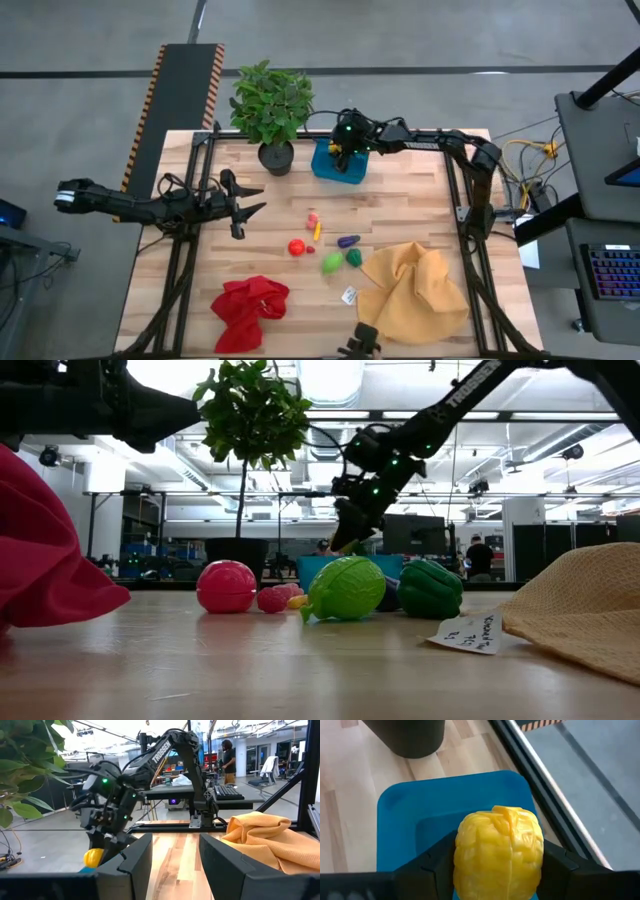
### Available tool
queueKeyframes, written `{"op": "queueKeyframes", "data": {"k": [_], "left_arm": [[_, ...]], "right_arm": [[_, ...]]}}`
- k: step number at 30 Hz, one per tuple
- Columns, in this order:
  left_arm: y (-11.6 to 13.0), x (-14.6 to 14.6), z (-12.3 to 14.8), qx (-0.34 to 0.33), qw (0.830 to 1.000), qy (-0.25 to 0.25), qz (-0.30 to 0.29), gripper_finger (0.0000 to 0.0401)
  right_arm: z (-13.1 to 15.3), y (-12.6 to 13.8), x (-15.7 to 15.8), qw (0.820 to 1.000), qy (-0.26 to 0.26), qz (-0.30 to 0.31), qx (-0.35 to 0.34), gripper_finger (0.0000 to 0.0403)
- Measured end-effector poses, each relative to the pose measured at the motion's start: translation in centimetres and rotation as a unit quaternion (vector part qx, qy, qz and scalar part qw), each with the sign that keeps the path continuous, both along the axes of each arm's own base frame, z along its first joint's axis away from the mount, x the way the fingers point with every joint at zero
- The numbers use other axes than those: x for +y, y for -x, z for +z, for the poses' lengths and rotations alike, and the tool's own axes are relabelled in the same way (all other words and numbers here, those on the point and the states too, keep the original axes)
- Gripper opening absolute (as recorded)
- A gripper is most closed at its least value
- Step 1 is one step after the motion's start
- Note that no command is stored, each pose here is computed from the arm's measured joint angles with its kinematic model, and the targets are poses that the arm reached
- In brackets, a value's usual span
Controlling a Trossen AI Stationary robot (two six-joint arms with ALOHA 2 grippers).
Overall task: Pick and placing Produce into tupperware
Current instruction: Put the yellow pineapple into the blue bin
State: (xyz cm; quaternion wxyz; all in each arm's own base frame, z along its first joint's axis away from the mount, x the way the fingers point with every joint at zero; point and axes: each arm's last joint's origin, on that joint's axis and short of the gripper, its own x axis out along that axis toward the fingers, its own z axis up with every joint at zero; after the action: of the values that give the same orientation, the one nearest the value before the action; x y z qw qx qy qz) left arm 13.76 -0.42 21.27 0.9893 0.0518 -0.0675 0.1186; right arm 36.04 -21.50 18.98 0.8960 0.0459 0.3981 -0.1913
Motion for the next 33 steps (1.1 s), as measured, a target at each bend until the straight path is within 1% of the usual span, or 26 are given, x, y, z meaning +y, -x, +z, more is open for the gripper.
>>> {"op": "queueKeyframes", "data": {"k": [4,10,21,33], "left_arm": [[0.0,0.0,0.0,0.0,1.0,0.0,0.0,0.0148],[0.0,0.0,0.0,-0.001,1.0,0.0,0.0,0.0148],[0.0,0.0,0.0,0.0,1.0,0.0,0.0,0.0148],[0.0,0.0,0.0,0.0,1.0,0.0,0.0,0.0148]], "right_arm": [[-1.0,-1.1,-0.6,1.0,-0.002,0.004,0.009,0.0194],[-2.2,-1.9,-1.2,1.0,-0.001,0.009,0.018,0.0194],[-3.0,-2.0,-1.8,1.0,0.001,0.01,0.027,0.0194],[-3.0,-1.8,-2.1,1.0,0.004,0.01,0.028,0.0194]]}}
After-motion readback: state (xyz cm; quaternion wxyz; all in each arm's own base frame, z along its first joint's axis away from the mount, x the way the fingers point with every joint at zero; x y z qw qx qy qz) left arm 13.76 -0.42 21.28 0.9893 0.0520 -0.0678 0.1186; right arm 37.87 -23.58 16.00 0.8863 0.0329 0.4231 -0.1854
